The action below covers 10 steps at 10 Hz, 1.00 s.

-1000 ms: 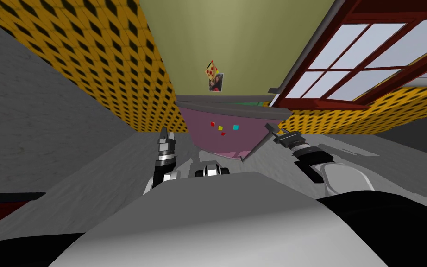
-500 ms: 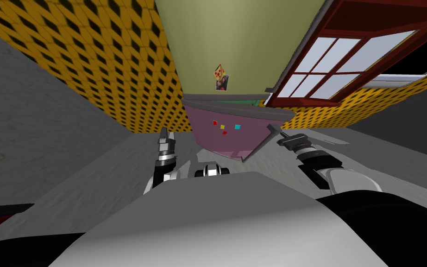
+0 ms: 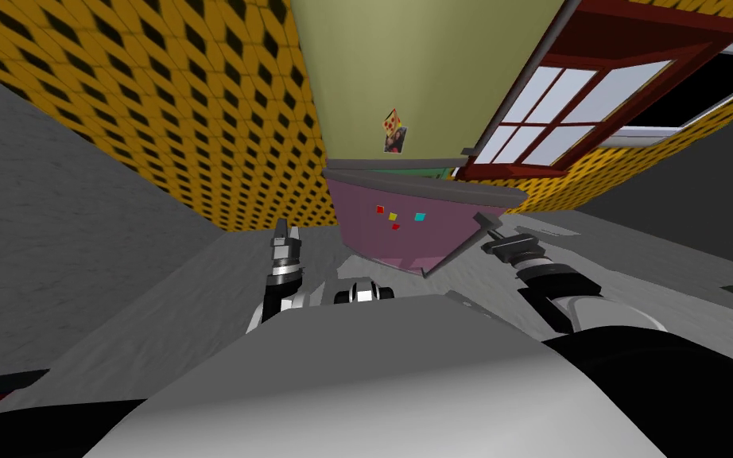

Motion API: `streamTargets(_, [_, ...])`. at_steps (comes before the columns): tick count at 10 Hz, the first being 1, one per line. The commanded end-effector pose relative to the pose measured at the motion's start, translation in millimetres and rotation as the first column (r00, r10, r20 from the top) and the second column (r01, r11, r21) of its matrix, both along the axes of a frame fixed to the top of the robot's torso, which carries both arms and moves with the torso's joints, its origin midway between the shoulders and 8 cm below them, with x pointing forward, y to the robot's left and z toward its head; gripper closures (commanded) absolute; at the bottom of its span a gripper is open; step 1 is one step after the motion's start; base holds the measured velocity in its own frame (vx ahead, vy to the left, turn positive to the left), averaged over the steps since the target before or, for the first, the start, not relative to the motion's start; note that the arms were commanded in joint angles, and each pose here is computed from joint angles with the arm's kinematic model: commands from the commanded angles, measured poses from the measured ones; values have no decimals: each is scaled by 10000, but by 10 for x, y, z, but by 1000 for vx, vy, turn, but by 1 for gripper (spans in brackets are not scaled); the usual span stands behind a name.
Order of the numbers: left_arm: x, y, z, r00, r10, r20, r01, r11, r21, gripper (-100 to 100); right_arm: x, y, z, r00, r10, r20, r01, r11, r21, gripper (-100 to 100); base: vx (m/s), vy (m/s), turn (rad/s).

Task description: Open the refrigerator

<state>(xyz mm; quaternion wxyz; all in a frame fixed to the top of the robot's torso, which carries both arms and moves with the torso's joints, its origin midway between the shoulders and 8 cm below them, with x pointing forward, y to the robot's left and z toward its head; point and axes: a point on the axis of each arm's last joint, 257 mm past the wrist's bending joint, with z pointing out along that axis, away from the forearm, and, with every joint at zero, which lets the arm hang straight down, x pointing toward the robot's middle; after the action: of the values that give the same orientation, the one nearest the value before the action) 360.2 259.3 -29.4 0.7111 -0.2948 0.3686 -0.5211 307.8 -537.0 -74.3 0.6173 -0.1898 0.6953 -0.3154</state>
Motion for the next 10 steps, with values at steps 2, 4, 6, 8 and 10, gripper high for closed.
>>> streamTargets(2, [0,0,1,10000,-1,1,1,10000,1,0,-157,-130,0,9986,-526,-54,526,9986,-27,100,-94,249,-80])
streamTargets(4, [0,0,0,10000,0,1,0,10000,-1,0,-225,-179,-2,9973,-736,-74,736,9973,-35,100,-75,291,-136])
streamTargets(6, [0,0,1,10000,-1,1,1,10000,0,0,-363,-275,-3,9932,-1156,-116,1156,9933,-60,100,-102,297,-163])
streamTargets(8, [0,0,0,10000,0,1,0,10000,3,0,-278,-211,-12,9956,-931,-57,931,9957,9,-100,-14,41,6])
streamTargets(10, [0,2,-1,10000,3,-4,-3,10000,10,0,-246,-193,-10,9964,-849,-25,849,9964,30,-100,33,-149,55])
